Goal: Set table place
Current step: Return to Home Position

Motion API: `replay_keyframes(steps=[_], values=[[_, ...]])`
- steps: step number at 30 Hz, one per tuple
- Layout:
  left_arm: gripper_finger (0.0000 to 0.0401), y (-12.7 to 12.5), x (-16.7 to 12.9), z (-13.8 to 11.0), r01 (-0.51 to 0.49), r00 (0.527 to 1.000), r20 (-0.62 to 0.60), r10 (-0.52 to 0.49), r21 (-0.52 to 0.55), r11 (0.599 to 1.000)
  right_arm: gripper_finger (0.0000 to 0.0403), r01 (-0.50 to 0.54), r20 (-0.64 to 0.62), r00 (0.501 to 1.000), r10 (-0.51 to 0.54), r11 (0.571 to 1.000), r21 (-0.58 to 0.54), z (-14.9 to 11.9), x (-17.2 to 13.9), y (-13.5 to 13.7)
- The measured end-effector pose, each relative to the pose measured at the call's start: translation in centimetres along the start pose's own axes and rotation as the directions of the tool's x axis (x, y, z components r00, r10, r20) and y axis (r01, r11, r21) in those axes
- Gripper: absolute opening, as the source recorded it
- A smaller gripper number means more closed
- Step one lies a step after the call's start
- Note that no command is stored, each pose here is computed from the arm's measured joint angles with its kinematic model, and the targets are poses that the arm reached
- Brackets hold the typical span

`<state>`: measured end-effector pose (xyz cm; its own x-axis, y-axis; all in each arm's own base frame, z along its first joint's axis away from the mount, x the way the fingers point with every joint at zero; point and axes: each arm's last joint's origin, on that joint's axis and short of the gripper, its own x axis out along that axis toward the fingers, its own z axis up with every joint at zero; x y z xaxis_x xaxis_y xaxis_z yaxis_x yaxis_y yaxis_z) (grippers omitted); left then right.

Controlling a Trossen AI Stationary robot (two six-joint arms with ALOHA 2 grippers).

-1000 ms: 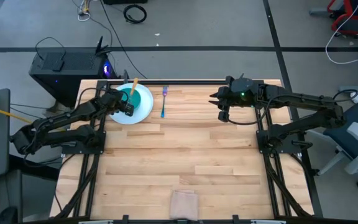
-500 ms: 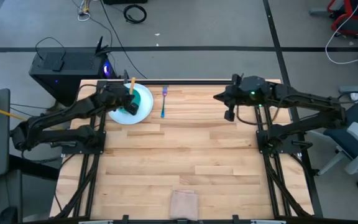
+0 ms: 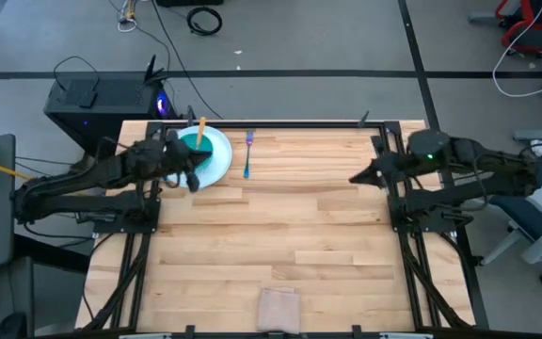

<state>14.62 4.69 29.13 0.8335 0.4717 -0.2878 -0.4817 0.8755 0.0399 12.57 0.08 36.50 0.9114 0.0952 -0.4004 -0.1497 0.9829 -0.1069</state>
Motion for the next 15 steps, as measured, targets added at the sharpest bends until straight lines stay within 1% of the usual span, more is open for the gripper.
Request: replay_keyframes(steps=[1, 3, 5, 8, 11, 13, 15], values=[[0.0009, -0.2, -0.3, -0.1, 0.062, 0.998, 0.032, -0.062, 0.005, 0.998, 0.0004, -0.009, 0.019, 1.000, 0.009, 1.000, 0.012, -0.5, -0.3, 0.3], [0.0005, -0.6, -0.9, -0.3, 0.187, 0.976, 0.108, -0.189, 0.027, 0.982, 0.0003, -0.032, 0.070, 0.997, 0.029, 0.999, 0.043, -1.4, -0.6, 0.8], [0.0006, -0.9, -1.3, -0.4, 0.258, 0.949, 0.179, -0.260, 0.036, 0.965, 0.0003, -0.072, 0.122, 0.991, 0.063, 0.995, 0.072, -2.4, -0.7, 1.3], [0.0008, -1.0, -1.4, -1.1, 0.289, 0.932, 0.217, -0.289, 0.035, 0.957, 0.0002, -0.119, 0.160, 0.981, 0.108, 0.991, 0.061, -4.4, 0.1, 2.1], [0.0005, -1.3, -0.9, -2.3, 0.340, 0.912, 0.220, -0.345, 0.062, 0.938, 0.0003, -0.147, 0.155, 0.978, 0.138, 0.988, 0.049, -6.5, 1.3, 2.7], [0.0006, -1.4, -0.7, -3.1, 0.354, 0.905, 0.218, -0.367, 0.096, 0.930, 0.0003, -0.154, 0.172, 0.974, 0.145, 0.987, 0.044, -7.3, 1.5, 2.9], [0.0010, -1.4, -0.7, -3.5, 0.350, 0.897, 0.246, -0.366, 0.110, 0.930, 0.0003, -0.151, 0.198, 0.970, 0.139, 0.987, 0.048, -7.8, 1.6, 3.0]])
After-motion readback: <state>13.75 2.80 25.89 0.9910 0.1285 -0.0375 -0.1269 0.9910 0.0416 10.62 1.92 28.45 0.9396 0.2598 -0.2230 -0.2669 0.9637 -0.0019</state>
